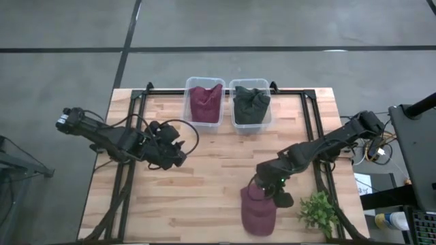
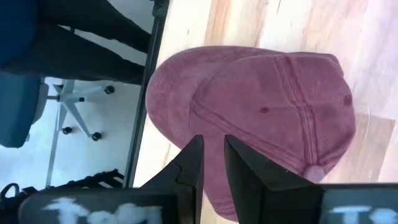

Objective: Pick & Place hat
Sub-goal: Put the red cap into the left transparent bin

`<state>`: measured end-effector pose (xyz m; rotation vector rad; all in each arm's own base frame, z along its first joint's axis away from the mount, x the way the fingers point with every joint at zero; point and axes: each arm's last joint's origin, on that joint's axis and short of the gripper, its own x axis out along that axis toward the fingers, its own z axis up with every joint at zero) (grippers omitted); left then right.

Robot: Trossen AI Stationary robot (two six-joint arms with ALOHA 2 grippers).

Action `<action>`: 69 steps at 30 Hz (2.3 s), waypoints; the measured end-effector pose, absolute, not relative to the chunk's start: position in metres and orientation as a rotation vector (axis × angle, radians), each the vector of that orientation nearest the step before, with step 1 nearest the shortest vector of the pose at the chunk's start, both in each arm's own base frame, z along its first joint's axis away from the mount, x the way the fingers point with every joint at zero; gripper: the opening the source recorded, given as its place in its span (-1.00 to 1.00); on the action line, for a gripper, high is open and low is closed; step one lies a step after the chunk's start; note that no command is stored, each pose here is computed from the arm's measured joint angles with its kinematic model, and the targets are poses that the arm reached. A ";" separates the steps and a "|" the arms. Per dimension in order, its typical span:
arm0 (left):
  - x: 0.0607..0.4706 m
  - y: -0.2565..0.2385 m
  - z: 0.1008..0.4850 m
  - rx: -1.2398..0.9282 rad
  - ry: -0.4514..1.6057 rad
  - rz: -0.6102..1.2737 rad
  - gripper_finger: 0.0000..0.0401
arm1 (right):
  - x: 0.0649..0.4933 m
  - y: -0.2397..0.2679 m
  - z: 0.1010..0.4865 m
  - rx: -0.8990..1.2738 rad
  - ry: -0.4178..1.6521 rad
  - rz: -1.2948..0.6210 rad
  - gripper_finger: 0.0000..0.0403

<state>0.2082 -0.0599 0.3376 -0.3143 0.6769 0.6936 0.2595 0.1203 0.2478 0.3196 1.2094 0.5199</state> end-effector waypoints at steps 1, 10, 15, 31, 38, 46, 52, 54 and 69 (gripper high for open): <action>0.208 -0.060 0.336 -0.310 0.680 0.696 -0.31 | 0.259 0.121 0.248 0.319 1.208 0.521 -0.71; 0.207 -0.060 0.336 -0.303 0.683 0.698 -0.31 | 0.264 0.118 0.244 0.296 1.197 0.507 -0.71; 0.207 -0.060 0.336 -0.295 0.682 0.701 -0.31 | 0.265 0.117 0.244 0.271 1.186 0.463 -0.70; 0.207 -0.060 0.336 -0.292 0.682 0.703 -0.31 | 0.263 0.126 0.244 0.239 1.168 0.478 0.00; 0.206 -0.059 0.335 -0.282 0.694 0.708 -0.31 | 0.245 0.159 0.244 0.193 1.190 0.562 0.04; 0.205 -0.059 0.335 -0.275 0.703 0.712 -0.31 | 0.235 0.169 0.238 0.107 1.186 0.483 0.04; 0.205 -0.059 0.335 -0.273 0.705 0.713 -0.31 | 0.240 0.173 0.220 0.075 1.252 0.476 0.04; 0.204 -0.059 0.335 -0.273 0.705 0.713 -0.31 | 0.241 0.176 0.211 0.047 1.282 0.496 0.04; 0.204 -0.059 0.335 -0.272 0.707 0.713 -0.31 | 0.258 0.190 0.140 -0.040 1.499 0.498 -0.02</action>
